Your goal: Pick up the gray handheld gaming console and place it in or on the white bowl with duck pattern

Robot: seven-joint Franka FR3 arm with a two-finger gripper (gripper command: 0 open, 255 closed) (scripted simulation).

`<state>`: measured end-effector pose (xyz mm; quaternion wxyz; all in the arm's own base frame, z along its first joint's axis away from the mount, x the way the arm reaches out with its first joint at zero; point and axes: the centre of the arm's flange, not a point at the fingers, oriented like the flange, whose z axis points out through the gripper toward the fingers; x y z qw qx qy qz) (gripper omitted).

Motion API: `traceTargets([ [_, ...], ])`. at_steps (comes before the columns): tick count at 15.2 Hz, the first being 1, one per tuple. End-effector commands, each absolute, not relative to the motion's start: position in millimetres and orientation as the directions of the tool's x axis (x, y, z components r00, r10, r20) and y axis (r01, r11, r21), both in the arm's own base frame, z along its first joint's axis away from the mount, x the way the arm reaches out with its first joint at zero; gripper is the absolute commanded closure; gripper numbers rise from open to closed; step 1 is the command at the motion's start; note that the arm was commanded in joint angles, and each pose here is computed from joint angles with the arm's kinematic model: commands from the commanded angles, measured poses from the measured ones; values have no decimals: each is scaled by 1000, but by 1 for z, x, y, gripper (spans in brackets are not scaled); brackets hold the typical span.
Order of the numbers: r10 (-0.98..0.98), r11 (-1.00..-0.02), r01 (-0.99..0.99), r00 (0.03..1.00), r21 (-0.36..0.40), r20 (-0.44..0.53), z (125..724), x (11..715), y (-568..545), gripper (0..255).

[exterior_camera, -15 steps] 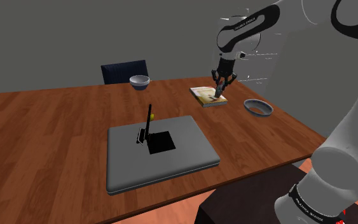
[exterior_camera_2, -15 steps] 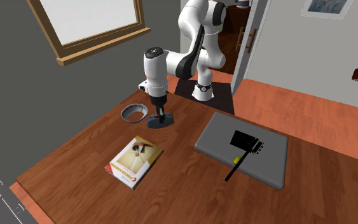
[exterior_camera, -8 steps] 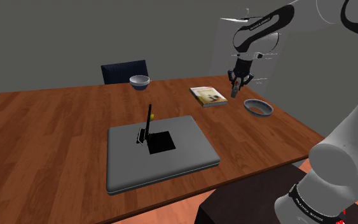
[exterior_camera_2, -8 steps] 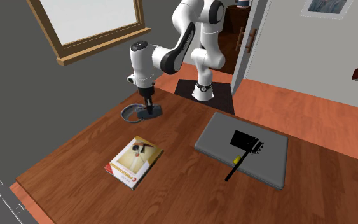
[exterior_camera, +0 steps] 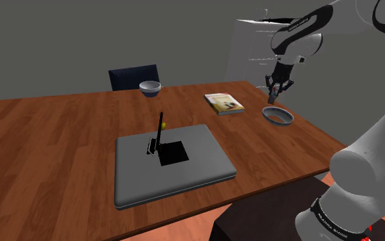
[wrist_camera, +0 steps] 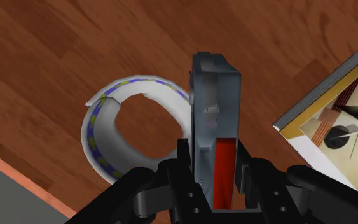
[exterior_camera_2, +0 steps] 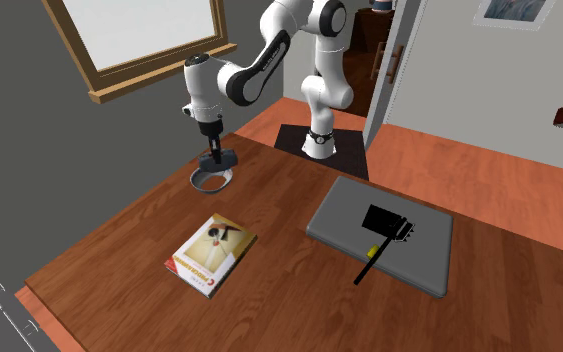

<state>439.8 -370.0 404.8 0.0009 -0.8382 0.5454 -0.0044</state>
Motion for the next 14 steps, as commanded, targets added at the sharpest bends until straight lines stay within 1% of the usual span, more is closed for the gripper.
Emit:
traceTargets([
  [1,-913,-407,-913,407,-6,6,404,427,-390,255],
  [5,-913,-407,-913,407,-6,6,405,397,-432,255],
  [14,-913,-407,-913,407,-6,6,357,397,-432,255],
])
